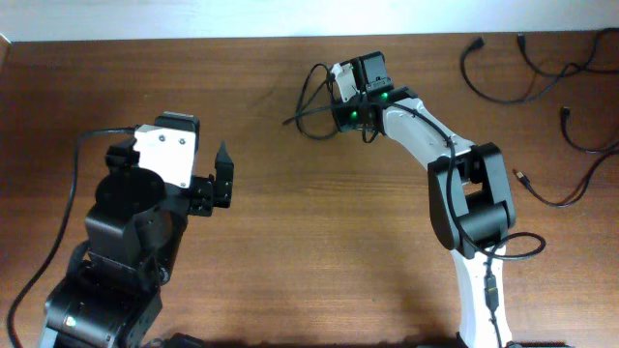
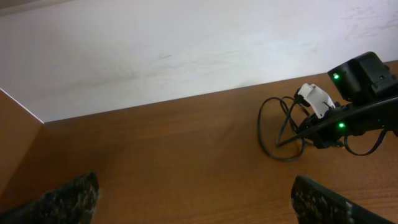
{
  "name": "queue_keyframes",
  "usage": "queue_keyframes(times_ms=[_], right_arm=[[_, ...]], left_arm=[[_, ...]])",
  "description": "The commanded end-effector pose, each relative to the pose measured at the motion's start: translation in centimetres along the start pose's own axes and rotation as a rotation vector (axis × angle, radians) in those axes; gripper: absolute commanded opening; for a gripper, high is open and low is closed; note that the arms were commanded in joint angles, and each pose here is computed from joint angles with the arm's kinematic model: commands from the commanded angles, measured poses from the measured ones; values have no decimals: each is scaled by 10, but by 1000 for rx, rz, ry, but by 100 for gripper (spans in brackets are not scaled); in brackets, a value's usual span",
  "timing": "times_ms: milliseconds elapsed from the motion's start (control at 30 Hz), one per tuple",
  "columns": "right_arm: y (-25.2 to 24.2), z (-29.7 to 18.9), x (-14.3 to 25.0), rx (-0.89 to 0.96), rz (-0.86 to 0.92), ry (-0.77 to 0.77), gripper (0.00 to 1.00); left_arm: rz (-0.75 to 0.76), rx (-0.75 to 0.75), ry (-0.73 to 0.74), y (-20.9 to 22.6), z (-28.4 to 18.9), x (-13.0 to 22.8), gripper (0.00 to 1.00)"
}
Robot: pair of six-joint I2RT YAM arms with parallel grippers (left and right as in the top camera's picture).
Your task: Untangle cables
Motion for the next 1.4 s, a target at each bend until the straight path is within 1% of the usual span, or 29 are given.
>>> queue_keyframes(times_ms=[0,33,100,167,200,267,300,333,367,400,433,467,500,533,567,600,667,767,800,833,867,900,933,1000,1067,1133,1200,1333,1367], right_arm=[[-2,-33,-23,25,-25,-58,4],[-3,-61,-38,41,-32,-94,4],[1,-151,-71,82,-48,-186,4],[15,-237,-87,119,-70,-286,4],[24,-278,-89,132,-100,-340,4],[40,-335,-88,139,-125,-423,4],[46,-356,-87,153,-139,-454,4],[52,-380,-84,174,-169,-489,4],[56,-391,-81,181,-173,-504,4],[58,-397,-79,182,-174,-508,4],[59,-401,-77,183,-175,-509,4],[59,-402,-77,184,-175,-512,4],[59,-402,-77,184,-175,-512,4],[59,-402,-77,183,-175,-511,4],[59,-402,-77,183,-175,-511,4],[59,-402,-77,183,-175,-510,4],[60,-401,-76,179,-174,-505,4],[60,-401,-76,176,-175,-506,4],[60,-401,-76,176,-175,-506,4],[60,-401,-76,176,-175,-505,4],[60,-401,-76,175,-174,-502,4],[61,-401,-76,174,-174,-502,4],[61,-401,-75,174,-174,-500,4],[61,-401,-75,174,-174,-500,4],[61,-400,-74,171,-173,-493,4],[61,-401,-75,174,-181,-497,4],[63,-410,-76,181,-188,-524,4],[77,-465,-72,222,-214,-634,4],[81,-472,-70,215,-220,-647,4]], left_arm=[[-15,-3,1,1,0,1,99],[-15,-3,0,1,0,0,99],[-17,-1,-3,1,0,0,99],[-34,-1,-3,-2,7,-2,99],[-66,10,-4,-6,14,-3,99],[-68,99,9,-21,33,-6,99],[-68,152,20,-29,43,-6,99],[-68,241,40,-43,58,-6,99],[-67,347,59,-58,73,-5,99],[-66,452,71,-72,82,-5,99],[-63,588,77,-87,89,-6,99],[-52,777,66,-104,92,-9,99],[-36,916,41,-114,90,-14,99],[-10,1103,-12,-123,87,-24,99],[-10,1184,-40,-125,85,-30,99],[-43,1257,-74,-124,84,-41,99],[-60,1292,-97,-119,86,-48,99],[-82,1353,21,-123,102,-32,99],[-114,1365,73,-125,109,-26,99],[-204,1384,196,-128,124,-14,99],[-332,1390,337,-131,143,-3,99],[-382,1415,398,-133,149,0,99],[-405,1476,424,-136,150,-4,99],[-516,1538,460,-133,139,-25,99],[-599,1567,457,-124,127,-42,99],[-650,1552,493,-120,128,-44,99],[-661,1534,497,-113,131,-44,99],[-673,1520,503,-111,140,-40,99],[-678,1516,510,-111,144,-38,99]])
Point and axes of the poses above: each gripper's point midway between its finger pads, its own z axis out along the fingers, its own y axis along the line the jaws close on, x = y × z, the point moved 8 cm from there along -z, back along the fingers, and after that the axes turned 15 degrees about -z, right-handed, at the moved point
